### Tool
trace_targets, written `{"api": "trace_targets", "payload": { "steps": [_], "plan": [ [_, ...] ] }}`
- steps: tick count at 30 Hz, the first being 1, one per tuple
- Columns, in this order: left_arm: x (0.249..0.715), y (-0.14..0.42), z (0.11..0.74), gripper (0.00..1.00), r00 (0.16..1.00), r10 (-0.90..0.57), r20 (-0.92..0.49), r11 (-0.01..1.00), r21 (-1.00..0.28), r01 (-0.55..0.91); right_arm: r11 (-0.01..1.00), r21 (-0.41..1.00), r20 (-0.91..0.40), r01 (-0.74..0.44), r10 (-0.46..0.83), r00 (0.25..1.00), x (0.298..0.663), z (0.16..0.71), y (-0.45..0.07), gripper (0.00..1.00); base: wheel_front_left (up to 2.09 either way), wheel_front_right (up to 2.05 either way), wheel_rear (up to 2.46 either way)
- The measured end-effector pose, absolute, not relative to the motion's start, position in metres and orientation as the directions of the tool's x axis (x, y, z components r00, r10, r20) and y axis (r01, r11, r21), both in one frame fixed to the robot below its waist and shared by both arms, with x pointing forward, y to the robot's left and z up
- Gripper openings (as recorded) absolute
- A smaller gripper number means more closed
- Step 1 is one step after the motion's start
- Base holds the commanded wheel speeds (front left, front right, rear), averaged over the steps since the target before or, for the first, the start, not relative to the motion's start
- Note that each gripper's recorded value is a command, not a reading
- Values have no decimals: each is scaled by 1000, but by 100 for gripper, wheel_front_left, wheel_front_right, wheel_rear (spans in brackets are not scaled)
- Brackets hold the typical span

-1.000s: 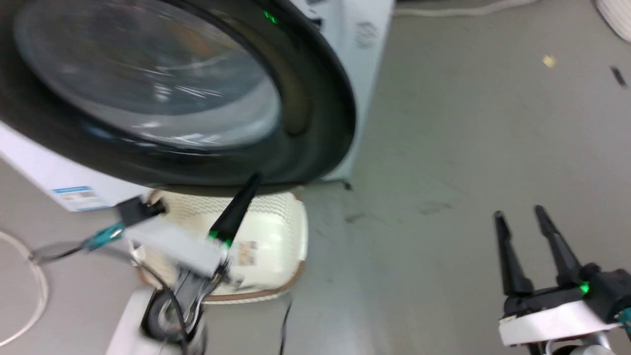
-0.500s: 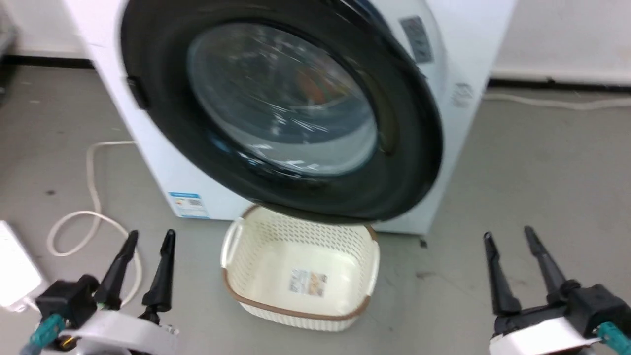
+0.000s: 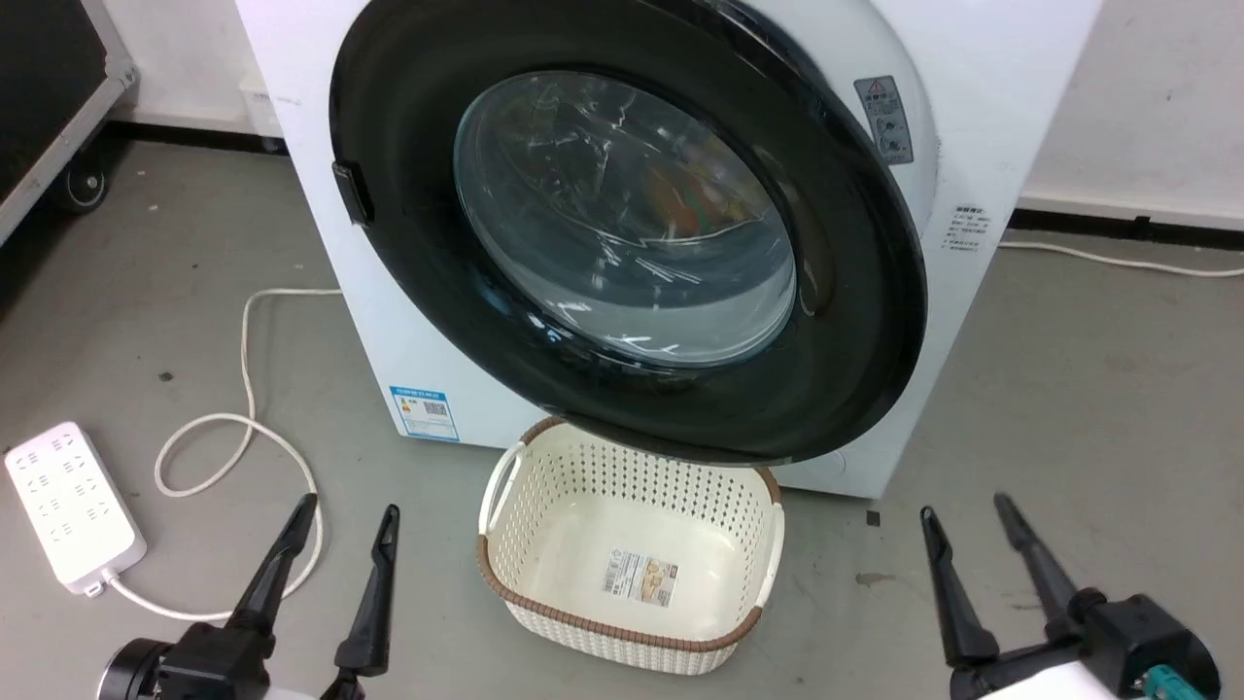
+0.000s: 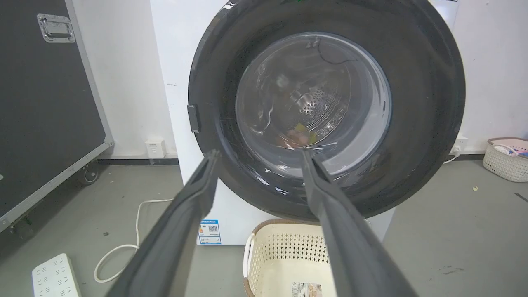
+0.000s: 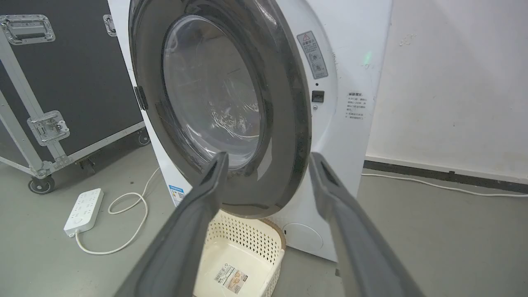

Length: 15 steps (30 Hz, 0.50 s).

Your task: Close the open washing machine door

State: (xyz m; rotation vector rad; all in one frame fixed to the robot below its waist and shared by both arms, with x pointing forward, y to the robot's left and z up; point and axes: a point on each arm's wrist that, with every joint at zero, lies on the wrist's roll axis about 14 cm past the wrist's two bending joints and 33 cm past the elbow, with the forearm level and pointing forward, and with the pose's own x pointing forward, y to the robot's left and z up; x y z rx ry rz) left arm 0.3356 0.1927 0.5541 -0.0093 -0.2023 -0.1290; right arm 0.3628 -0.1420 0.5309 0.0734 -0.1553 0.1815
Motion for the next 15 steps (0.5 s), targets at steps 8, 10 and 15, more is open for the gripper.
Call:
{"api": "trace_targets", "payload": {
  "steps": [8, 10, 15],
  "plan": [
    [346, 188, 541, 100, 975, -153, 161, 988, 44, 148, 964, 30, 113, -263, 259, 959, 378, 516, -114, 0, 0, 0, 0],
    [354, 187, 539, 100, 975, -159, 156, 987, 45, 154, 955, 9, 127, -296, 293, 948, 392, 520, -102, 0, 0, 0, 0],
    [371, 182, 529, 100, 975, -182, 128, 983, 47, 178, 925, -69, 121, -374, 380, 917, 436, 529, -80, 0, 0, 0, 0]
  ]
}}
